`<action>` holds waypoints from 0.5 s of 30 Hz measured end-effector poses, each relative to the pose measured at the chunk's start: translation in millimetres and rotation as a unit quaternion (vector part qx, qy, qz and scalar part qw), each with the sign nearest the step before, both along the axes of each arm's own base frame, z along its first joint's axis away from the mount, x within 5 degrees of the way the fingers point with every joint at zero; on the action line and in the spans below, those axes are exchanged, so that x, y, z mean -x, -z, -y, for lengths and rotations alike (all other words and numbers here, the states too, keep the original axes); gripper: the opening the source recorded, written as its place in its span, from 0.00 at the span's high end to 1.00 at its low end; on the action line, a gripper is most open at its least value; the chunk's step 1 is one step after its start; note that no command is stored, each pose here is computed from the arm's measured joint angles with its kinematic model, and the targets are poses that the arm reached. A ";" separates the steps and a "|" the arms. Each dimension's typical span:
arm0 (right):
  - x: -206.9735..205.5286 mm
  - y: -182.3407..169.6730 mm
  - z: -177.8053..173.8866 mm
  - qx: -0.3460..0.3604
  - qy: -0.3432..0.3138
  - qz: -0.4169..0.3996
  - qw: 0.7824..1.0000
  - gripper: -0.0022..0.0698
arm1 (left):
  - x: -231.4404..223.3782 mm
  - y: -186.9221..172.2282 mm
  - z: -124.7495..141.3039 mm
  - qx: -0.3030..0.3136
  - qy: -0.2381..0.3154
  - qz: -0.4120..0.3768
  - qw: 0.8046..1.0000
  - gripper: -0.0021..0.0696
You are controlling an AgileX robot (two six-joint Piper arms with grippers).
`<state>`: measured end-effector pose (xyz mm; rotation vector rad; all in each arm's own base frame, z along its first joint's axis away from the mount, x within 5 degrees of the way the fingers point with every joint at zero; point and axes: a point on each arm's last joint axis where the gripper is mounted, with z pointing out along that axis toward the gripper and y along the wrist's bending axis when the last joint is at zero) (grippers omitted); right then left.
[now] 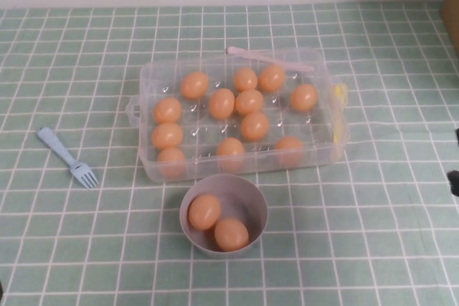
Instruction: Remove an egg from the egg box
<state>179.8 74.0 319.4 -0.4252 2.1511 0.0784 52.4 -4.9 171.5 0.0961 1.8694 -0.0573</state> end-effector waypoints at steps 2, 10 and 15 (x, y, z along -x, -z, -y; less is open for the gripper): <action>6.4 22.7 19.4 -0.017 0.023 0.040 0.999 0.99 | 0.0 0.0 0.0 0.000 0.000 0.000 1.000 0.98; 65.0 89.3 63.7 -0.061 0.107 0.138 0.983 0.99 | 0.0 0.0 0.0 0.000 0.000 0.000 1.000 0.98; 93.5 109.9 72.2 -0.079 0.142 0.186 0.969 0.99 | 0.0 0.0 0.0 0.000 0.000 0.000 1.000 0.98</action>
